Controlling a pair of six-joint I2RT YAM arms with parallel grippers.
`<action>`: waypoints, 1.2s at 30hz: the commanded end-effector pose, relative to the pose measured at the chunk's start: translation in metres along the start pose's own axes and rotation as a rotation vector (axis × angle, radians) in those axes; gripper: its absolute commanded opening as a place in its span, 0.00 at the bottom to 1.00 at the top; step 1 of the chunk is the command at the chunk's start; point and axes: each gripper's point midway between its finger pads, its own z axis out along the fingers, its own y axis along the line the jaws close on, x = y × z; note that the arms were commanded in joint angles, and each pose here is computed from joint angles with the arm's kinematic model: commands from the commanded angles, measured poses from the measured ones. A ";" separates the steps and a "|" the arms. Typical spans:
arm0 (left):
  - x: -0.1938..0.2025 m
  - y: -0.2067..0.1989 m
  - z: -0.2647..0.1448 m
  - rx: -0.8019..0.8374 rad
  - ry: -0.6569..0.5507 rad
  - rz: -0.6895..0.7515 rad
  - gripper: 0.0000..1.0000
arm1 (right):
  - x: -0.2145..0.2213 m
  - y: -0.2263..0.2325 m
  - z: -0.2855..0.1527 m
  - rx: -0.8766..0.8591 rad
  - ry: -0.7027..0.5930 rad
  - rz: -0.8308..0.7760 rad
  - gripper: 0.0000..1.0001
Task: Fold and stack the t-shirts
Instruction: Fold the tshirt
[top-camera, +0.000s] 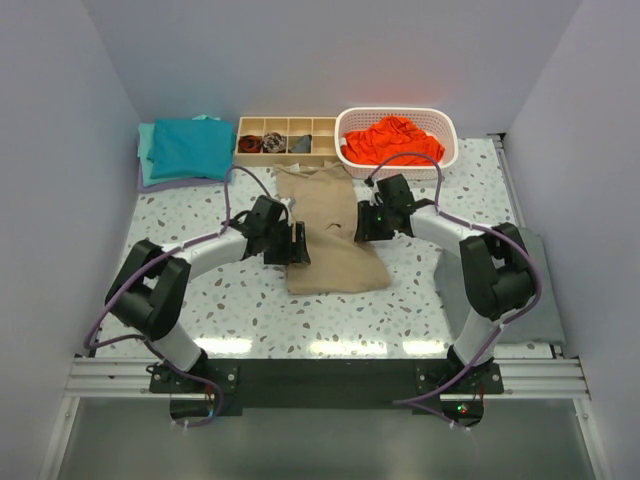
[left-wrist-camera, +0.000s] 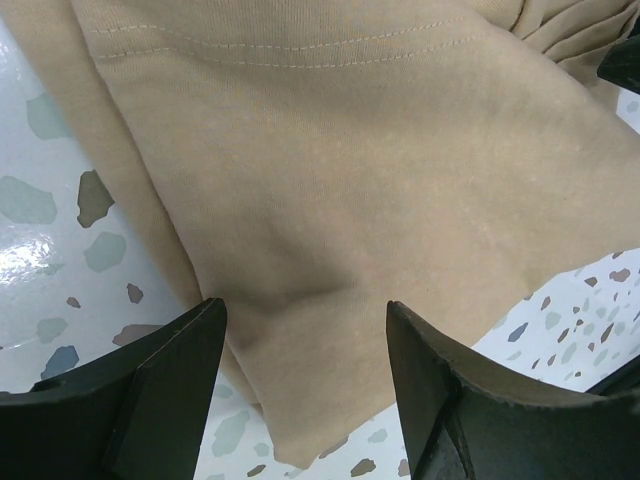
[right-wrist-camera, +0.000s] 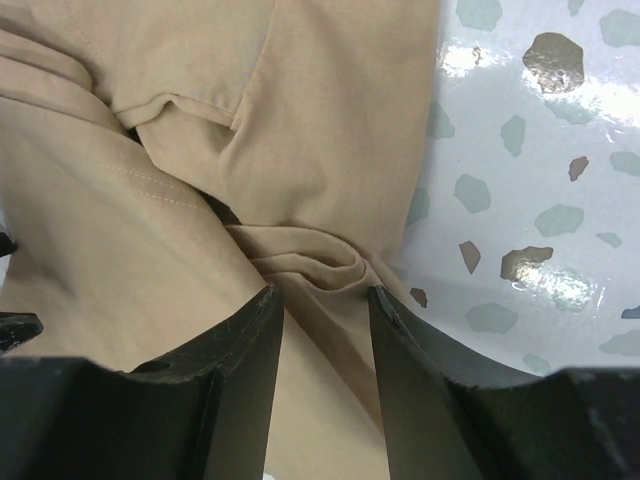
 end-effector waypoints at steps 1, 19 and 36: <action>-0.006 -0.007 0.001 0.025 -0.017 0.031 0.70 | -0.015 -0.006 -0.007 0.048 -0.040 -0.033 0.43; -0.002 -0.003 0.005 0.011 -0.001 0.032 0.70 | -0.018 0.002 -0.008 0.009 -0.050 -0.037 0.00; 0.003 -0.001 0.010 0.010 0.023 0.034 0.69 | -0.052 -0.009 -0.040 0.111 -0.245 -0.051 0.00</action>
